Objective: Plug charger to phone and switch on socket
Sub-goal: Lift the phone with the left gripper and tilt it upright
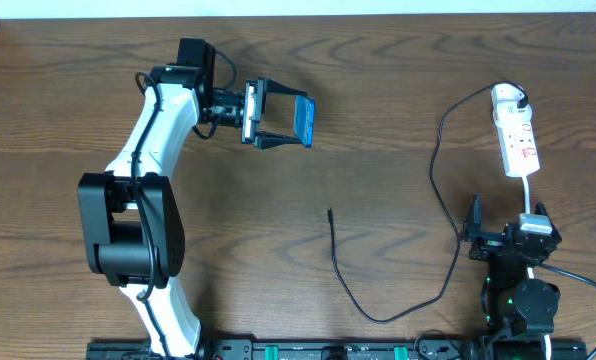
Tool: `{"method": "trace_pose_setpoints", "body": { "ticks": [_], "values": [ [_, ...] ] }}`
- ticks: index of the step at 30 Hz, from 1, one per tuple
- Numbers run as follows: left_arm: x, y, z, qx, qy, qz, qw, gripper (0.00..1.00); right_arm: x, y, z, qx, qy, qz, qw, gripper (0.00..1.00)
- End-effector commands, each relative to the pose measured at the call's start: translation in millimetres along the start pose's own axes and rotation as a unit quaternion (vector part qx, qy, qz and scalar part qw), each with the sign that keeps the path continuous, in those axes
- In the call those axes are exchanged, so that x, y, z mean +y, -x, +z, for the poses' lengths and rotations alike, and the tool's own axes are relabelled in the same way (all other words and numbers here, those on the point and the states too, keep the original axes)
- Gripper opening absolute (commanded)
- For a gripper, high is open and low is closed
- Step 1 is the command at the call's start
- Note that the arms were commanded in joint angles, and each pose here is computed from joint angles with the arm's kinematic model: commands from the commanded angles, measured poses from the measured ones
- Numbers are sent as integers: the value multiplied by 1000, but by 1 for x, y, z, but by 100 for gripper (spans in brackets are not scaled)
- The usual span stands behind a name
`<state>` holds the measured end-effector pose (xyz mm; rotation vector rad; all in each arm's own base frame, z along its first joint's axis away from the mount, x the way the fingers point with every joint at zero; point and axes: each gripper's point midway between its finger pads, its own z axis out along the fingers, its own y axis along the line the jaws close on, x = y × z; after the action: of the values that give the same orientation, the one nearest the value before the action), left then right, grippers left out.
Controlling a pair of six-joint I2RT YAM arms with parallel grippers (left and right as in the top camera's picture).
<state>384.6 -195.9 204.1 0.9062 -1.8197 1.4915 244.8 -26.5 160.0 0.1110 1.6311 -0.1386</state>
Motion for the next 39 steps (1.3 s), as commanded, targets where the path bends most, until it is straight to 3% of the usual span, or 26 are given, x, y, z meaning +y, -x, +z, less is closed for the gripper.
{"method": "trace_pose_setpoints", "body": {
  "ticks": [1,39],
  "values": [
    [-10,-26,-4,30,-17,13,999,7,2,0,0,0,3,-6,1000,99],
    [-10,-26,-4,30,-17,15,999,7,2,1,0,-2,5,-6,1000,99]
  ]
}}
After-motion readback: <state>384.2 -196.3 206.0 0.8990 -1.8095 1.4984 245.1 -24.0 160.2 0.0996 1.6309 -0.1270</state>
